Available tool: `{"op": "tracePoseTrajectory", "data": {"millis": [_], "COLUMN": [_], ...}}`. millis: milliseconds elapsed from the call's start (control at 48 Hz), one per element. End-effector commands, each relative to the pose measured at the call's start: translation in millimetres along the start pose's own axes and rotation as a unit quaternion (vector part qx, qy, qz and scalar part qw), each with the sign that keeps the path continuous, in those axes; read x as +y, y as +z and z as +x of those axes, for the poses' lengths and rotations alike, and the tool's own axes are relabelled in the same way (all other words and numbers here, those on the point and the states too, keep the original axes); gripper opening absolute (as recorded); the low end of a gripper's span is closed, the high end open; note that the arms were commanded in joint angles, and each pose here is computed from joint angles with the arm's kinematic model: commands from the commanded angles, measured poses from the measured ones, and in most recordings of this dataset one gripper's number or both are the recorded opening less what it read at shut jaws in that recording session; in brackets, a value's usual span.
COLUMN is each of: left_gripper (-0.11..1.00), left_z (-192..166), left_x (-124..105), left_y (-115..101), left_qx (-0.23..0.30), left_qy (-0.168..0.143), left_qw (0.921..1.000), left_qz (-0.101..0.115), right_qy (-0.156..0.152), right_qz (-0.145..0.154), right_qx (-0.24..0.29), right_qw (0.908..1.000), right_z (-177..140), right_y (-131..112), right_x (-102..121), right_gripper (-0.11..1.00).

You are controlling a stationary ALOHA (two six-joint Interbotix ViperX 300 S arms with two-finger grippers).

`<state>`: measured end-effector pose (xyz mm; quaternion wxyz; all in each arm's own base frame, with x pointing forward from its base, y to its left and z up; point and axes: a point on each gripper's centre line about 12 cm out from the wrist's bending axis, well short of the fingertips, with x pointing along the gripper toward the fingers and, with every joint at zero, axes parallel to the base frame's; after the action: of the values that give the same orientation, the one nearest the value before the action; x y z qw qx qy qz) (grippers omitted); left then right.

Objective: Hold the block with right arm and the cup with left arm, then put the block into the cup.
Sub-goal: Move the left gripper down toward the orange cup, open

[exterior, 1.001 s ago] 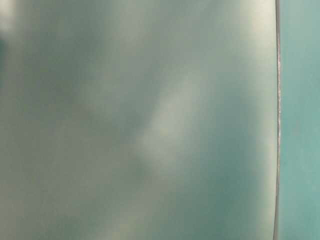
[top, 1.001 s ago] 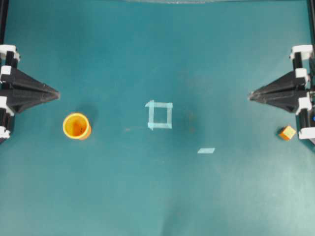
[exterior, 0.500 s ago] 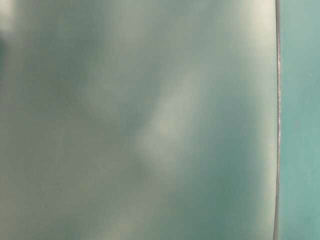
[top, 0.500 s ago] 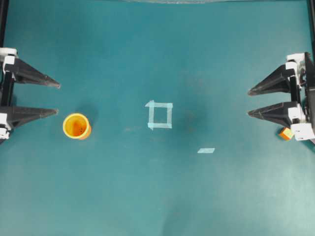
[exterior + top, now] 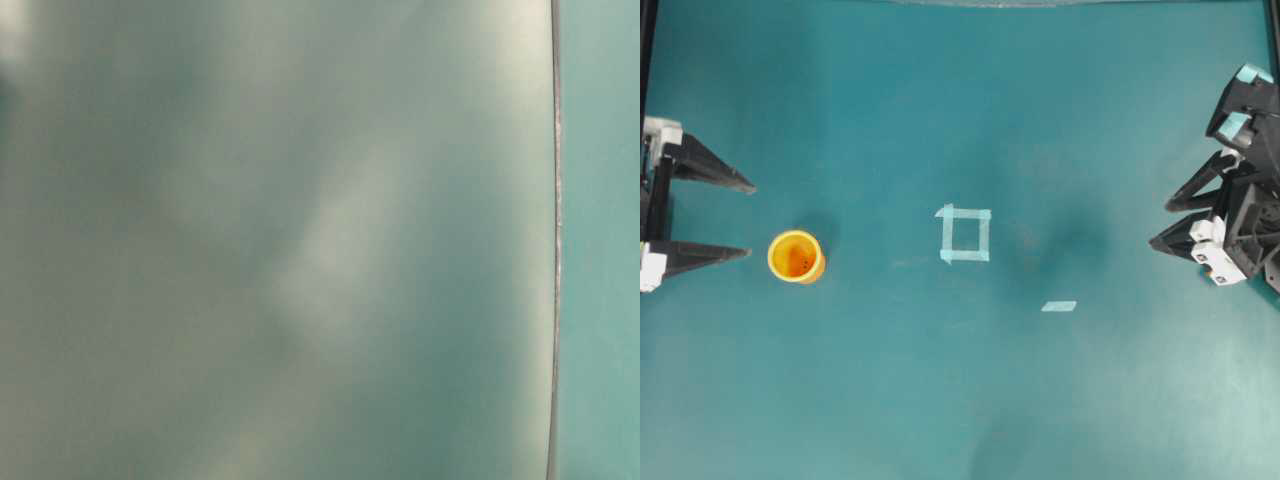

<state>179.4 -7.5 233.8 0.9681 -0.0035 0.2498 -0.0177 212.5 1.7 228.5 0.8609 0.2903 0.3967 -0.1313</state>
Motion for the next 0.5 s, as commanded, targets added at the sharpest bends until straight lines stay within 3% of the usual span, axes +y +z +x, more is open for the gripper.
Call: {"op": "tracePoseTrajectory", "data": {"millis": [0,125,188,271,396,479], "left_gripper": [0.87,0.87,0.87,0.87,0.87,0.87], "left_z": [3,10,14,19,28,34], "left_x": [-7,-16,-20,-22,-23,-26], "left_y": [-2,-16,-19,-22,-30,-34], "left_qx": [0.024,0.067,0.078,0.092,0.123,0.142], "left_qy": [-0.016,-0.037,-0.043,-0.044,-0.035,-0.032], "left_qw": [0.9995,0.9968,0.9959,0.9947,0.9891,0.9847], "left_qz": [0.012,0.023,0.017,-0.012,-0.073,-0.095], "right_qy": [0.001,-0.031,-0.044,-0.053,-0.055,-0.055], "right_qz": [0.000,0.002,0.000,-0.005,-0.013,-0.018], "right_qx": [0.006,0.052,0.074,0.092,0.102,0.107], "right_qw": [1.0000,0.9981,0.9963,0.9944,0.9932,0.9925], "right_z": [-2,5,8,12,17,20], "right_y": [4,-6,-11,-16,-19,-22], "right_x": [6,1,1,1,4,5], "right_gripper": [0.69,0.69,0.69,0.69,0.69,0.69]}}
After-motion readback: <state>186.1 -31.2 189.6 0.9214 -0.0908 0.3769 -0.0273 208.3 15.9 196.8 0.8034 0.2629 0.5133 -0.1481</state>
